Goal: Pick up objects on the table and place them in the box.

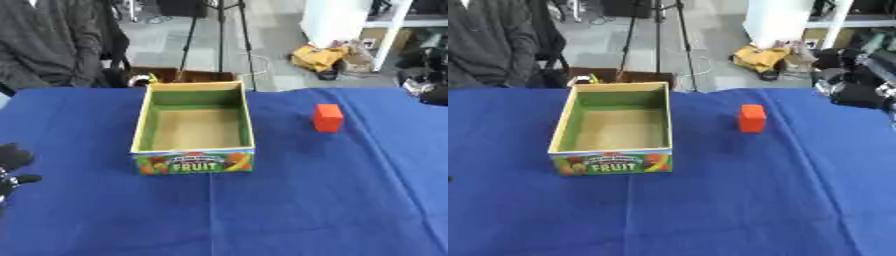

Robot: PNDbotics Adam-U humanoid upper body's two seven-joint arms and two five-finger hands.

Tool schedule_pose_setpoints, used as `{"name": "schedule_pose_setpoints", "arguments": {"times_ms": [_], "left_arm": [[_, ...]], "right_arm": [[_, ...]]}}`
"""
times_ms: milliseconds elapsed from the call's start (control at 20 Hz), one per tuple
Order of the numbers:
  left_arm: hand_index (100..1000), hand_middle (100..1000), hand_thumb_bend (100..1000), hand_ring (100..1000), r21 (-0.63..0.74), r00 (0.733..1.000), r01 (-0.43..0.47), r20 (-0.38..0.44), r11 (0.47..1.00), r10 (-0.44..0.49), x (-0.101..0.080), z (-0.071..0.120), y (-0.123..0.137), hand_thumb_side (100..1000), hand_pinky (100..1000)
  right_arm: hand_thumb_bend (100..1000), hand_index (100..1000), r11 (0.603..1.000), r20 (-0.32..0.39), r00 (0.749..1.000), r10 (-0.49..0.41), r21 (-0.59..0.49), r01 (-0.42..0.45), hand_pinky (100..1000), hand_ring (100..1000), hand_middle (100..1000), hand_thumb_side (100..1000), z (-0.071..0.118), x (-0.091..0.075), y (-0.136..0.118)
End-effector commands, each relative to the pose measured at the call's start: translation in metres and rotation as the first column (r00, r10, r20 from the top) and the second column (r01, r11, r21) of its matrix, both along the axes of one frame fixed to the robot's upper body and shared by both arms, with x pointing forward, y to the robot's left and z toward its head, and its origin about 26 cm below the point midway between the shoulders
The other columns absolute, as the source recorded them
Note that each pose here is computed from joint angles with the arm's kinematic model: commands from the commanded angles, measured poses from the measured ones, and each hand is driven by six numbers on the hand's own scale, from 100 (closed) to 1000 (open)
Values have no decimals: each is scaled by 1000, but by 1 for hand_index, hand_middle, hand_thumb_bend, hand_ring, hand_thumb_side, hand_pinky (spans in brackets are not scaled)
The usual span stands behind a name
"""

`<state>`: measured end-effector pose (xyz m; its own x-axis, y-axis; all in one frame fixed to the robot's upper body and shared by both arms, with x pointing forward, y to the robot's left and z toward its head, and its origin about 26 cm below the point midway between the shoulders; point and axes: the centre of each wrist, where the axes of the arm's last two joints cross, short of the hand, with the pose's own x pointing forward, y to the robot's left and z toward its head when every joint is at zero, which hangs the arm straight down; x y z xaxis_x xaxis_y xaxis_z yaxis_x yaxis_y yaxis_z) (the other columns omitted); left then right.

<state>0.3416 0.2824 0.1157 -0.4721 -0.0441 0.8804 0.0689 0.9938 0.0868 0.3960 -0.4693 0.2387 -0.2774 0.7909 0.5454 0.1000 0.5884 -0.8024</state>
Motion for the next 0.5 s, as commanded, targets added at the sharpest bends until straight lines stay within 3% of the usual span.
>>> {"name": "schedule_pose_setpoints", "arguments": {"times_ms": [50,250,500], "left_arm": [[803,678,747,766,14,998,43,44,999,-44,3,14,-6,809,624],[804,678,748,762,18,996,69,56,997,-70,4,18,-10,810,623],[805,676,750,756,18,995,75,63,997,-76,4,19,-10,811,622]], "right_arm": [[163,848,971,-1,994,-111,-215,108,770,917,793,127,16,-6,-27],[212,856,921,-25,984,-174,-357,154,830,950,818,132,12,-7,-39],[229,860,905,-25,984,-174,-397,150,836,957,819,161,10,-5,-40]]}}
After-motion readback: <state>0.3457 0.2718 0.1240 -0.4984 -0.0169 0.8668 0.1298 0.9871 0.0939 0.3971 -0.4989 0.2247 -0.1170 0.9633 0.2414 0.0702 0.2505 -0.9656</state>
